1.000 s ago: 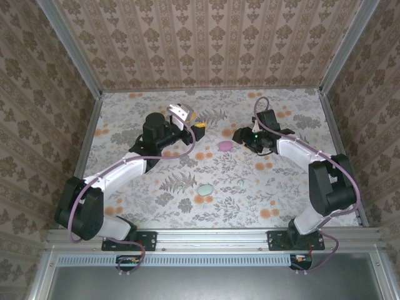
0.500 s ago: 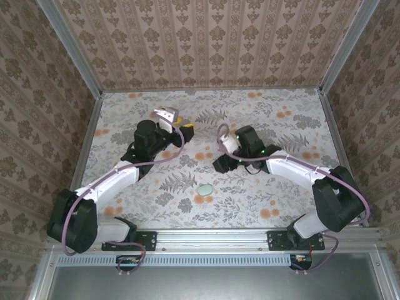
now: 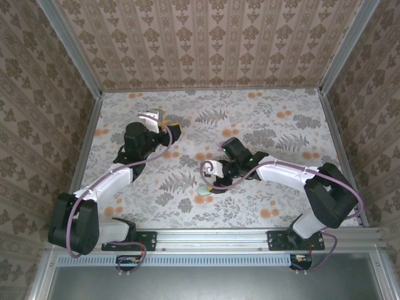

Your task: Insert wireless bluetooth earbuds into charging case

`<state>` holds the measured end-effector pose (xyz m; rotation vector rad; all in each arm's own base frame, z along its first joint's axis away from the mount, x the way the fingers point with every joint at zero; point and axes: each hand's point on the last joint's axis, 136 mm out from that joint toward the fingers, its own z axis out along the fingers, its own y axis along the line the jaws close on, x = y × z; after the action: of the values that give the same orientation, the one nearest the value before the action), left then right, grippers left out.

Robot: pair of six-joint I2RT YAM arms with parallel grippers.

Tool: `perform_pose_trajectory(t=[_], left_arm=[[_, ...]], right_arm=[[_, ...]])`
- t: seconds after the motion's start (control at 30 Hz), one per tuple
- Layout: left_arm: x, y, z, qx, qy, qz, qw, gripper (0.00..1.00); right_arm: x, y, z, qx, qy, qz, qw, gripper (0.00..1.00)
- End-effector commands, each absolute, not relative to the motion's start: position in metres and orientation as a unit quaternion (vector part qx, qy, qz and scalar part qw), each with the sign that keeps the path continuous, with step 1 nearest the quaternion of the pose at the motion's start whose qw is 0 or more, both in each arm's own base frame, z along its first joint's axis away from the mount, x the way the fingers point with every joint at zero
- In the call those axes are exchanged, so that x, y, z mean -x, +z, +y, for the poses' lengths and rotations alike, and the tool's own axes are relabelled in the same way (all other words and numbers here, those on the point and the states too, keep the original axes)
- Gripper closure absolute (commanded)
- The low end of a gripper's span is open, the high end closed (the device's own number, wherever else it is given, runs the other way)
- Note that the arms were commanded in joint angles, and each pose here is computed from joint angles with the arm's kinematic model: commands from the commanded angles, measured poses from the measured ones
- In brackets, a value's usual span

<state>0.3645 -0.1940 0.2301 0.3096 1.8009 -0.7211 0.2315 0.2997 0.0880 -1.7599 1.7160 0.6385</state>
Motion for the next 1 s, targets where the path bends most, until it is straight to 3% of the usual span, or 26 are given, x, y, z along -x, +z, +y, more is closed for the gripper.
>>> perform_pose_trajectory(t=[0.0,0.23,0.53,0.97], left_arm=[[-0.364,0.239,-0.192,-0.134,-0.309,0.750,0.569,0.34],[-0.365,0.238,-0.189,-0.133,-0.303,0.750,0.573,0.34],[-0.368,0.237,-0.184,-0.130,-0.299,0.752,0.572,0.33],[-0.374,0.234,-0.184,-0.126,-0.303,0.754,0.569,0.33]], right_arm=[[-0.225,0.073,0.295,0.710,0.215,0.608,0.284,0.34],[-0.222,0.051,0.303,0.744,0.191,0.594,0.240,0.33],[-0.232,0.033,0.310,0.754,0.162,0.593,0.232,0.31],[-0.227,0.018,0.312,0.756,0.177,0.598,0.198,0.45]])
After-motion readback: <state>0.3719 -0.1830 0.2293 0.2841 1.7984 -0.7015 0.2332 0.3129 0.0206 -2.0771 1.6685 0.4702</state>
